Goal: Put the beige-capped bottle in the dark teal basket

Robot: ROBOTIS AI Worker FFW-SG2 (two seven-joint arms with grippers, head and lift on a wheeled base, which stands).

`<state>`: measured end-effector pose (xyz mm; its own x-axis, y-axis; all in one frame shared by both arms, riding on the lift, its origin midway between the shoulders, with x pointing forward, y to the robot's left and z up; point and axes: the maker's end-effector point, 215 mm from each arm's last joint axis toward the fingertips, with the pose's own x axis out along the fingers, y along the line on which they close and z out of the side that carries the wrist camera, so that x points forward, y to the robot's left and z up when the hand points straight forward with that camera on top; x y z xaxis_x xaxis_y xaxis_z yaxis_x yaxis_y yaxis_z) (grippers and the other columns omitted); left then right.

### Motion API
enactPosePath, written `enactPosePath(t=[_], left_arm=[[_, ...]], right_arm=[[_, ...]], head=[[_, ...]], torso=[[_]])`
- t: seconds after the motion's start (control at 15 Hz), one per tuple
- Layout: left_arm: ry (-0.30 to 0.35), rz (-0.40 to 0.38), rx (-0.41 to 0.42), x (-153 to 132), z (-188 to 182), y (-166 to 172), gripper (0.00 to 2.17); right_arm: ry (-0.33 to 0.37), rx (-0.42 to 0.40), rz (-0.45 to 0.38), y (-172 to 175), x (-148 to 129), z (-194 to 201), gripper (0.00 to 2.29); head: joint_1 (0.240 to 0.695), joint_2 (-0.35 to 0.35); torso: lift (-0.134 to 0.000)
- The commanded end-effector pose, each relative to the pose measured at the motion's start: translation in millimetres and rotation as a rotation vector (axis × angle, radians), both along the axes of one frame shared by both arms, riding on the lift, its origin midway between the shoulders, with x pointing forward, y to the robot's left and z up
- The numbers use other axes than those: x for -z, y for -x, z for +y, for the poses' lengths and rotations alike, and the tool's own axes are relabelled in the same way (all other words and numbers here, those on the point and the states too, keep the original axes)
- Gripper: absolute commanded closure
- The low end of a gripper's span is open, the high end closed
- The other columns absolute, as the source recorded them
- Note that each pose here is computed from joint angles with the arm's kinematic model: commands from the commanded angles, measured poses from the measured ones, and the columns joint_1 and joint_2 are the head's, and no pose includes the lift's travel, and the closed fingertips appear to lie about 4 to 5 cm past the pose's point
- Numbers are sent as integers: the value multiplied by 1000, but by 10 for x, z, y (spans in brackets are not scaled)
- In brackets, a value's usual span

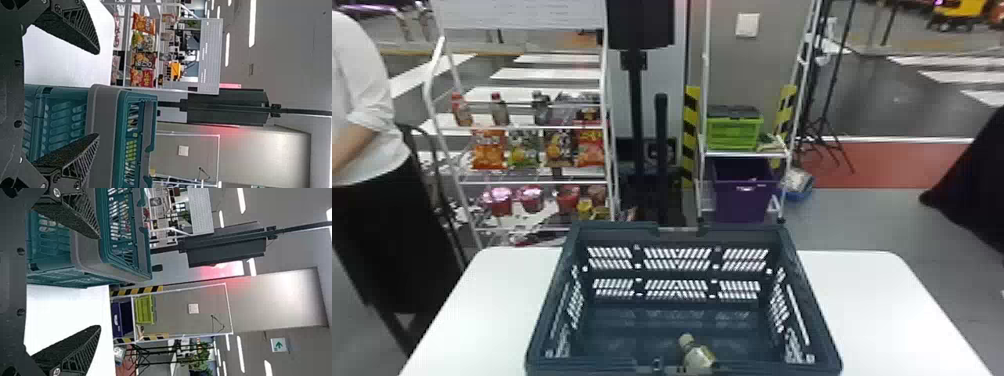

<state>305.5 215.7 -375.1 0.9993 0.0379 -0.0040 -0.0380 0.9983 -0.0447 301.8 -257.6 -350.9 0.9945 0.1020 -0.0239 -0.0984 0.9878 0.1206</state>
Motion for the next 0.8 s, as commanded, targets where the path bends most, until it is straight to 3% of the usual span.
enactPosePath(t=[0.0,0.73], left_arm=[[1,0,1,1,-7,2,137],[0,2,2,-2,-11,3,137]], right_arm=[[0,-5,11,38,63,-1,76],[-1,-7,18,54,100,-1,80]], head=[[499,0],[499,0]], torso=[[0],[0]])
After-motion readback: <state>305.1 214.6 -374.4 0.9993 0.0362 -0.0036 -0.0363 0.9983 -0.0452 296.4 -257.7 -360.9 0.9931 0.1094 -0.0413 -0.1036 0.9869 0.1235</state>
